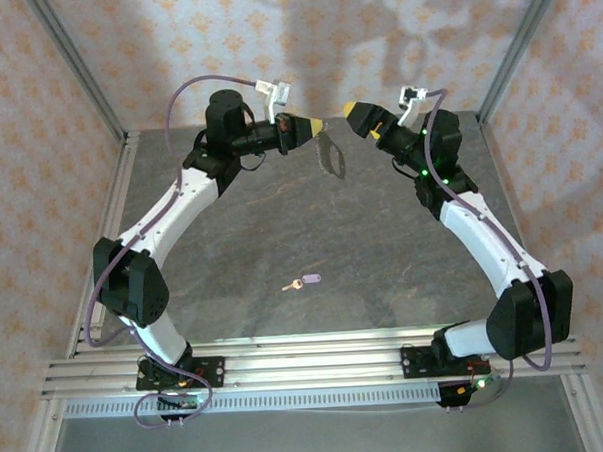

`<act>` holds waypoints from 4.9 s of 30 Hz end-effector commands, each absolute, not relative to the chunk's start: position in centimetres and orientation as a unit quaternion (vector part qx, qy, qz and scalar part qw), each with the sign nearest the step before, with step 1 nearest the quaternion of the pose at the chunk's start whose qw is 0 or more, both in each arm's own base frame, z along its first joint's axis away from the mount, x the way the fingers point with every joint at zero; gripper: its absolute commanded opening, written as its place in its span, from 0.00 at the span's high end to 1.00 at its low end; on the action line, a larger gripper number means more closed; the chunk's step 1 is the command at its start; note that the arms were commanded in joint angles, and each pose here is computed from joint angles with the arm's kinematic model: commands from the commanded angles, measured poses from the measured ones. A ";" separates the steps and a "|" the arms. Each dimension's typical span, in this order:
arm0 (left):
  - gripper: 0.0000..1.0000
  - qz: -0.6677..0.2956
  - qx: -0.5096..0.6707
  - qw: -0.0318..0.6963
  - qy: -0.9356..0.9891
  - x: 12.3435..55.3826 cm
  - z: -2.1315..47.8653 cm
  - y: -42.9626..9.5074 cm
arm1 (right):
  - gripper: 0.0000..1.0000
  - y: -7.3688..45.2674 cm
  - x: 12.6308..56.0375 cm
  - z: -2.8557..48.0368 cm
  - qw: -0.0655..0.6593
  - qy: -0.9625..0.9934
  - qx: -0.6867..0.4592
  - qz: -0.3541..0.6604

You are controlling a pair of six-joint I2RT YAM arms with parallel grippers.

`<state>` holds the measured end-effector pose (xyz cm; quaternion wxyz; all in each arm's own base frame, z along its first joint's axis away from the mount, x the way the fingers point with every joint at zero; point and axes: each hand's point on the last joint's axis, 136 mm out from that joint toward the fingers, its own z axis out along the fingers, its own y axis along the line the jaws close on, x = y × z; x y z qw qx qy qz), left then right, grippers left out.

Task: Put the keys on the keyring

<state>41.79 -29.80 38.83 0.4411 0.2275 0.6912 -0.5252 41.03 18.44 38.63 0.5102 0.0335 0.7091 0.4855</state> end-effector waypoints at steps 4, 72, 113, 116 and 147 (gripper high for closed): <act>1.00 -0.525 0.301 0.438 0.665 40.6 40.9 -30.4 | 0.07 19.1 40.3 39.2 0.502 0.713 -0.014 0.489; 0.63 -0.540 0.052 0.542 0.642 42.6 44.6 -25.3 | 1.00 21.0 37.7 43.1 0.523 0.575 0.011 0.629; 0.65 -0.597 0.050 0.497 0.628 42.2 43.5 -30.3 | 1.00 23.9 37.8 43.9 0.503 0.543 0.025 0.672; 0.66 -0.599 0.054 0.496 0.627 42.0 43.7 -30.5 | 1.00 23.9 37.8 44.0 0.503 0.543 0.024 0.672; 1.00 -0.572 0.089 0.497 0.647 42.0 42.5 -31.1 | 0.64 21.6 38.7 42.8 0.519 0.587 0.032 0.621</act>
